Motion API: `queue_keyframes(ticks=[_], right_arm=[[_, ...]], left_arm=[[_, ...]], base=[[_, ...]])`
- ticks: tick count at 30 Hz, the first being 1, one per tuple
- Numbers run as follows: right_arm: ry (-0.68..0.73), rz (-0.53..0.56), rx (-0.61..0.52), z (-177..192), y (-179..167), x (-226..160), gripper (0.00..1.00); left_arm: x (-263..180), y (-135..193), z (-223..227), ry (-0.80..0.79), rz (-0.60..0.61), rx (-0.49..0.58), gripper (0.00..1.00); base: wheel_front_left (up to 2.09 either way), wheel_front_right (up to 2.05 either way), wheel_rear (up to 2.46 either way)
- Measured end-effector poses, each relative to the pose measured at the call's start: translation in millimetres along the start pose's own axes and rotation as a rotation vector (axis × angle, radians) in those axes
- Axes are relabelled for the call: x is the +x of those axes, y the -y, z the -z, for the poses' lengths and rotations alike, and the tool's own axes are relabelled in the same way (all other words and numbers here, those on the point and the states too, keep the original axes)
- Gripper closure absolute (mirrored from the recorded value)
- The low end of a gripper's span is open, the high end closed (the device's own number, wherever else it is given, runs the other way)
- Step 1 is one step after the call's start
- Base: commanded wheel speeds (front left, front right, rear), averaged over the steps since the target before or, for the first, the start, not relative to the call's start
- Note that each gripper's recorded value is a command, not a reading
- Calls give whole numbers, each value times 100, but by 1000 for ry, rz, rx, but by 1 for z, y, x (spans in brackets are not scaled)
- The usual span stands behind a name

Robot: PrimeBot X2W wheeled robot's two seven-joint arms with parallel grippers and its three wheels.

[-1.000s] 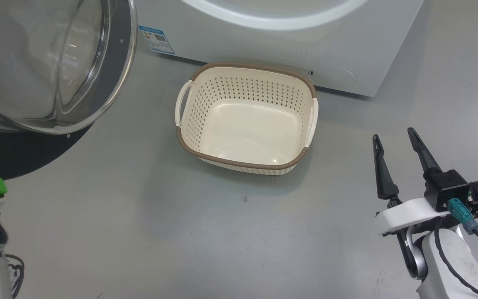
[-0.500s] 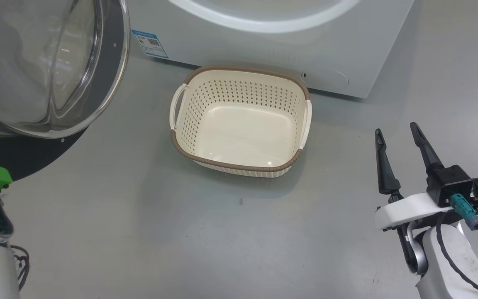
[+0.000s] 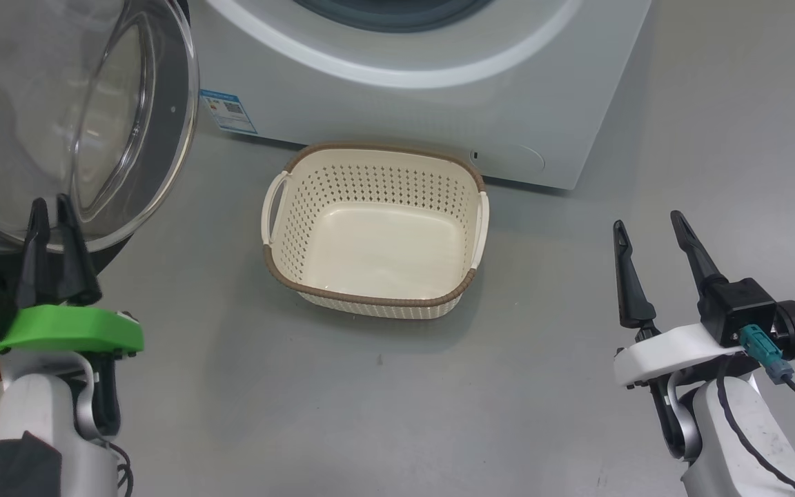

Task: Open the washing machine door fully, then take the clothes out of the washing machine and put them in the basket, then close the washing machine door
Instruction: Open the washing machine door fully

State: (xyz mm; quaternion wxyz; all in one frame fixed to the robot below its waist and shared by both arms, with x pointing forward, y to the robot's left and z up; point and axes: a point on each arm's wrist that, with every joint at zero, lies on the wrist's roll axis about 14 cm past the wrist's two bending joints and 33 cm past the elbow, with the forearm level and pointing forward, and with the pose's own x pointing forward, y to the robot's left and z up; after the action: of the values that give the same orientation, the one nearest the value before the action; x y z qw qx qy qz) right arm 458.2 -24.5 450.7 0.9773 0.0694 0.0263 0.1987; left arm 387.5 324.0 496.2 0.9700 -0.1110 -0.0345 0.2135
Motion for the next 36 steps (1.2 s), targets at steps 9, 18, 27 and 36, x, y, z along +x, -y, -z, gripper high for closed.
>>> queue_keyframes(ticks=[9, 18, 27, 36], right_arm=[[26, 70, -9, -15, 20, -16, 0], [47, 175, -13, -28, 50, -44, 0], [77, 276, -23, -42, 76, -79, 0], [91, 370, -24, -48, 95, -114, 0]], left_arm=[[-16, 44, 16, -37, 163, 20, 0], [-35, 76, 38, -94, 268, 23, 0], [-53, 99, 55, -145, 349, 17, 0], [-60, 114, 46, -113, 396, 19, 0]], base=[[0, 0, 0], [0, 0, 0], [0, 0, 0], [0, 0, 0]])
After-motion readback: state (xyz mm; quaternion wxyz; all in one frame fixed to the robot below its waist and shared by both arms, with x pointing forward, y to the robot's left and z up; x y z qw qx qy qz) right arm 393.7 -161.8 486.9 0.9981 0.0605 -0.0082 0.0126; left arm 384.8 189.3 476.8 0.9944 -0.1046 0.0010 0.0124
